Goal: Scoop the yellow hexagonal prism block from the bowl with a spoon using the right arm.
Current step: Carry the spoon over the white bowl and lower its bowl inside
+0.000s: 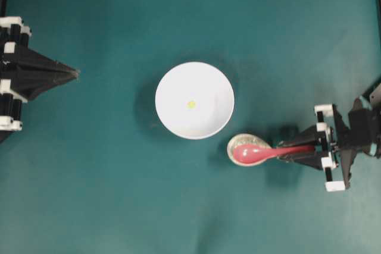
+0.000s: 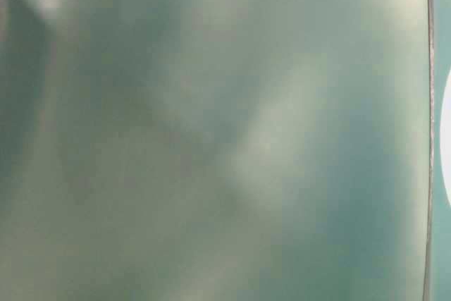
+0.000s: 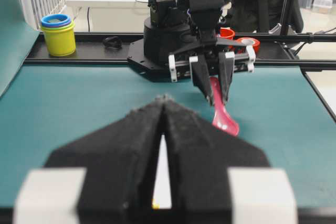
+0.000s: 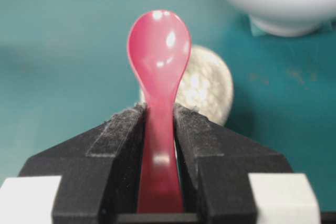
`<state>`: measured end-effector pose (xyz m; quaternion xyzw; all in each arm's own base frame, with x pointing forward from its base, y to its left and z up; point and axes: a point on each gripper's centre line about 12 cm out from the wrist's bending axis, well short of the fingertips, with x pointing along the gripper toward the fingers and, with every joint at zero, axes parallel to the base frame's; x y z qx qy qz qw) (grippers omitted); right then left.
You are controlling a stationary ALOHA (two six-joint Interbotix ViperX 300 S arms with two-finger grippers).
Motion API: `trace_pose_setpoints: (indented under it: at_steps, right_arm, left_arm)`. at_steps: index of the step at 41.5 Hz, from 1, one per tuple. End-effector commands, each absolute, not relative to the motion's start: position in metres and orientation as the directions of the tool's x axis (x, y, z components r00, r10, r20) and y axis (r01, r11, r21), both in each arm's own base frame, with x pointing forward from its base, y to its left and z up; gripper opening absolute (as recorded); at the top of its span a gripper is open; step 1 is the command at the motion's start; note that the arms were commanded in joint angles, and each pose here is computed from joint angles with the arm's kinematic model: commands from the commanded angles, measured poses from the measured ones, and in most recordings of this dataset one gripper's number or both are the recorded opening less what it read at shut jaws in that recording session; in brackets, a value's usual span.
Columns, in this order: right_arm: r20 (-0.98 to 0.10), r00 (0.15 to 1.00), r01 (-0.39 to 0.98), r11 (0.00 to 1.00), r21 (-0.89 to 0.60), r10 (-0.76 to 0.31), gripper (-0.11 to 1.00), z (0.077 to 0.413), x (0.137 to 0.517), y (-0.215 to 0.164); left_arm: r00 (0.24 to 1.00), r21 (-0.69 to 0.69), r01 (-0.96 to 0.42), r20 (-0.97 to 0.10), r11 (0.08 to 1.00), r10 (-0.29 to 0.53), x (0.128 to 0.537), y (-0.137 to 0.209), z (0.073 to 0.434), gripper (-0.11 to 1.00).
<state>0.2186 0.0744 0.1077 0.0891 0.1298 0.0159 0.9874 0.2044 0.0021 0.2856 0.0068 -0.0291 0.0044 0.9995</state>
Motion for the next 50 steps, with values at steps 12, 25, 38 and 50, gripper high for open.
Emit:
trace_pose_setpoints:
  at_steps: [12, 25, 38, 50]
  right_arm:
    - [-0.254, 0.967, 0.052, 0.982, 0.184, -0.004, 0.23, 0.166, 0.238, 0.046]
    - [-0.379, 0.925, 0.087, 0.984, 0.153, -0.023, 0.23, 0.211, 0.265, 0.012]
    - [-0.535, 0.845, 0.114, 0.972, 0.204, 0.013, 0.23, 0.226, 0.296, -0.010]
    - [-0.665, 0.740, 0.119, 0.955, 0.270, 0.096, 0.23, 0.233, 0.322, -0.024]
  left_arm:
    - [0.997, 0.015, -0.012, 0.077, 1.000, 0.011, 0.207, 0.003, 0.292, 0.01]
    - [0.997, 0.015, -0.012, 0.070, 1.000, 0.011, 0.207, 0.003, 0.291, 0.01]
    - [0.997, 0.015, -0.012, 0.075, 1.000, 0.011, 0.207, 0.003, 0.292, 0.01]
    - [0.997, 0.015, -0.012, 0.080, 1.000, 0.011, 0.206, 0.003, 0.293, 0.02]
